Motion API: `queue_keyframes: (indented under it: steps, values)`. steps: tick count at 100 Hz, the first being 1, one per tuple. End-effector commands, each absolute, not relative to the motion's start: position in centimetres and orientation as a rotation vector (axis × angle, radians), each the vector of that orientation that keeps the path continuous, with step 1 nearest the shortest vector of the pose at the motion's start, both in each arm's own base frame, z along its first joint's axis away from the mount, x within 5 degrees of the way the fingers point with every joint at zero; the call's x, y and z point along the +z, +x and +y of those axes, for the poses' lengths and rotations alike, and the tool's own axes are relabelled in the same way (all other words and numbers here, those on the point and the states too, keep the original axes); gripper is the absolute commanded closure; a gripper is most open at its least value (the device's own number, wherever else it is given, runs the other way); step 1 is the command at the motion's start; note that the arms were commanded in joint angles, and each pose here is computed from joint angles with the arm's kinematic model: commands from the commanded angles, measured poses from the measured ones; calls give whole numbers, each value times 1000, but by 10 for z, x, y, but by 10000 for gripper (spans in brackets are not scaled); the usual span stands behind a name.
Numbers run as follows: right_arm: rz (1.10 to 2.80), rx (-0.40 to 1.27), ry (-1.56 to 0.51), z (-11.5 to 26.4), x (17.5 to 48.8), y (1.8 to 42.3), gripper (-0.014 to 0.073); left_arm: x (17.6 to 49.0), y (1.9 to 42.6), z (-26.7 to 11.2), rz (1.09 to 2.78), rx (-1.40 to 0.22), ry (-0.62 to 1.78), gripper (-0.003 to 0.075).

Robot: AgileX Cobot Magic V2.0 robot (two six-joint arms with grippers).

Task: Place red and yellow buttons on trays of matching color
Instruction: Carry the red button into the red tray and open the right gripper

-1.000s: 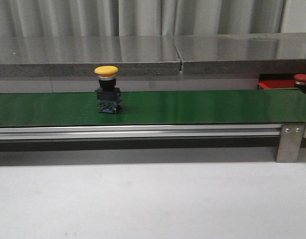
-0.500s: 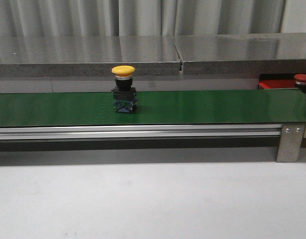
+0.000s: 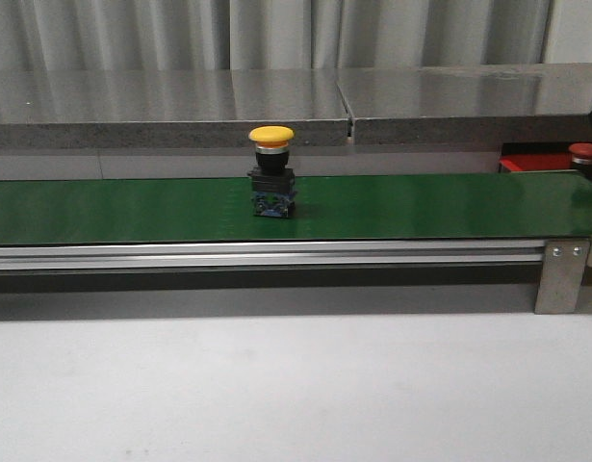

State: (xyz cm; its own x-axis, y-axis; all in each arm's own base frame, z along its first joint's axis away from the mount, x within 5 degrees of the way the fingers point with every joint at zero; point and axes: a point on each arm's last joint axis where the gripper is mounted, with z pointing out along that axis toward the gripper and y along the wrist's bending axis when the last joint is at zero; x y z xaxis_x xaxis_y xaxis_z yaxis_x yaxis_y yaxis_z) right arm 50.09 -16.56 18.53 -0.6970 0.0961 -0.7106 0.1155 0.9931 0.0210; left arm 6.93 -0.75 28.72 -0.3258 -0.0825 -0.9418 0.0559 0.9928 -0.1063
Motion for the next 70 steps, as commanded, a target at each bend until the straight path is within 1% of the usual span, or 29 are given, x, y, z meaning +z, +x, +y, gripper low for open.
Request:
queue_keyframes:
  steps: [1, 15, 22, 29, 33, 36, 41, 48, 54, 70]
  values:
    - [2208, -84, 148, -170, 230, 502, 578, 302, 71, -8, 1806, -158, -27, 739]
    - [2213, -81, 150, -170, 228, 502, 568, 302, 71, -8, 1806, -158, -27, 739]
    - [2212, -82, 151, -171, 228, 502, 514, 302, 71, -8, 1806, -158, -27, 739]
    - [2212, -82, 155, -172, 228, 501, 416, 302, 71, -8, 1806, -158, -27, 739]
    - [2212, -81, 161, -174, 228, 501, 327, 302, 71, -8, 1806, -158, -27, 739]
    - [2211, -80, 163, -174, 228, 501, 287, 302, 71, -8, 1806, -158, -27, 739]
    - [2208, -82, 171, -177, 229, 499, 183, 302, 71, -8, 1806, -158, -27, 739]
    - [2205, -85, 179, -180, 230, 498, 92, 302, 71, -8, 1806, -158, -27, 739]
    - [2197, -79, 195, -183, 232, 497, 66, 302, 71, -8, 1806, -158, -27, 739]
    - [2172, -16, 254, -189, 240, 495, 66, 302, 71, -8, 1806, -158, -27, 739]
